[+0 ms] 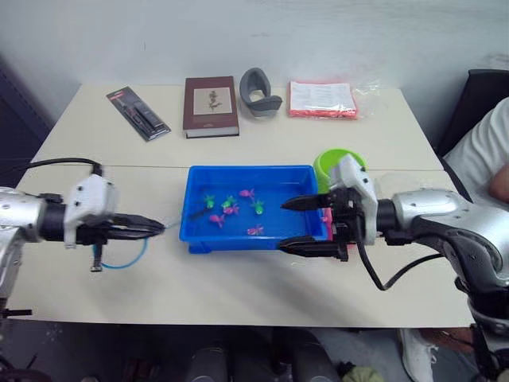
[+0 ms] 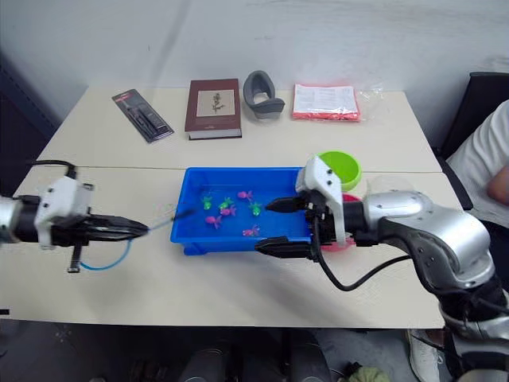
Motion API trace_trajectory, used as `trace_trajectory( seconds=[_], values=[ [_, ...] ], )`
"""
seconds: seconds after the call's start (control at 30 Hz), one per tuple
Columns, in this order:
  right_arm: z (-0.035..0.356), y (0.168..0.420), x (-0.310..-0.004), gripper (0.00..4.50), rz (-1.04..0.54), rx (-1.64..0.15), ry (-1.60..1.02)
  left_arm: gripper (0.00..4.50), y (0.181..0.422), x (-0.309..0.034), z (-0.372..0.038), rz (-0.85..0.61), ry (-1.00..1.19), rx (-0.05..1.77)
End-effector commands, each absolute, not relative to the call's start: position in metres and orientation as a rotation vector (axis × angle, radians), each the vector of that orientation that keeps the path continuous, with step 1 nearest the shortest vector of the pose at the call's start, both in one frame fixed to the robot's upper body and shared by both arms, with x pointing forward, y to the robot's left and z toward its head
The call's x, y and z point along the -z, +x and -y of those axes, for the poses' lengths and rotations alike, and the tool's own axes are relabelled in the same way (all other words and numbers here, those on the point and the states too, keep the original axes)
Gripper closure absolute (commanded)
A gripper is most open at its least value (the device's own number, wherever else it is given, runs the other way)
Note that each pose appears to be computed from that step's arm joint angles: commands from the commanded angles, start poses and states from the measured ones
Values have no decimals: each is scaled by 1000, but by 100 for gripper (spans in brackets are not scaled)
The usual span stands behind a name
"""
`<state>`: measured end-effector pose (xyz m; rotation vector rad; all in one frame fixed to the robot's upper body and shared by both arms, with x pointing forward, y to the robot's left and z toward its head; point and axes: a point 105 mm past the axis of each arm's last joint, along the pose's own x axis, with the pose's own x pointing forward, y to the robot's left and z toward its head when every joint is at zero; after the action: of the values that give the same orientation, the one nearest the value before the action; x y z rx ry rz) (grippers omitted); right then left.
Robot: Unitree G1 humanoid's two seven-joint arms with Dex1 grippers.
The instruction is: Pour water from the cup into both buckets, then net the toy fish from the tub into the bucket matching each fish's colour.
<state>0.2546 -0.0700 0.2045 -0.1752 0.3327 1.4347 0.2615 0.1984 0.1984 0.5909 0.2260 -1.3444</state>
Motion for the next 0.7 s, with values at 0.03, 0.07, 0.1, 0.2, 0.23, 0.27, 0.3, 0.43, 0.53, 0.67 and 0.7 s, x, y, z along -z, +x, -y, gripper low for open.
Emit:
trace_trajectory(
  seconds=[0.03, 0.07, 0.1, 0.2, 0.23, 0.27, 0.3, 0.43, 0.53, 0.67, 0.7],
  values=[
    [52, 248, -202, 0, -403, -1513, -138, 443, 257, -192, -166, -236, 539, 1463],
    [46, 249, -200, 0, -410, -1509, -128, 443, 256, -185, -161, -248, 547, 1483],
    [41, 250, -198, 0, -415, -1505, -119, 443, 256, -181, -158, -252, 549, 1493],
    [34, 250, -194, 0, -428, -1495, -104, 443, 256, -178, -144, -236, 514, 1518],
    [32, 252, -193, 0, -429, -1483, -97, 443, 257, -178, -140, -241, 502, 1525],
    [30, 253, -192, 0, -430, -1476, -93, 443, 256, -178, -137, -238, 498, 1535],
    [29, 254, -191, 0, -432, -1472, -91, 443, 257, -178, -135, -235, 493, 1542],
    [27, 253, -186, 0, -471, -1472, -71, 443, 258, -177, -130, -246, 493, 1566],
    [25, 253, -184, 0, -498, -1472, -54, 443, 261, -179, -125, -244, 491, 1570],
    [23, 255, -188, 0, -530, -1475, 14, 443, 261, -180, -123, -250, 479, 1581],
    [23, 255, -188, 0, -535, -1478, 30, 443, 260, -179, -123, -256, 479, 1584]
  ],
)
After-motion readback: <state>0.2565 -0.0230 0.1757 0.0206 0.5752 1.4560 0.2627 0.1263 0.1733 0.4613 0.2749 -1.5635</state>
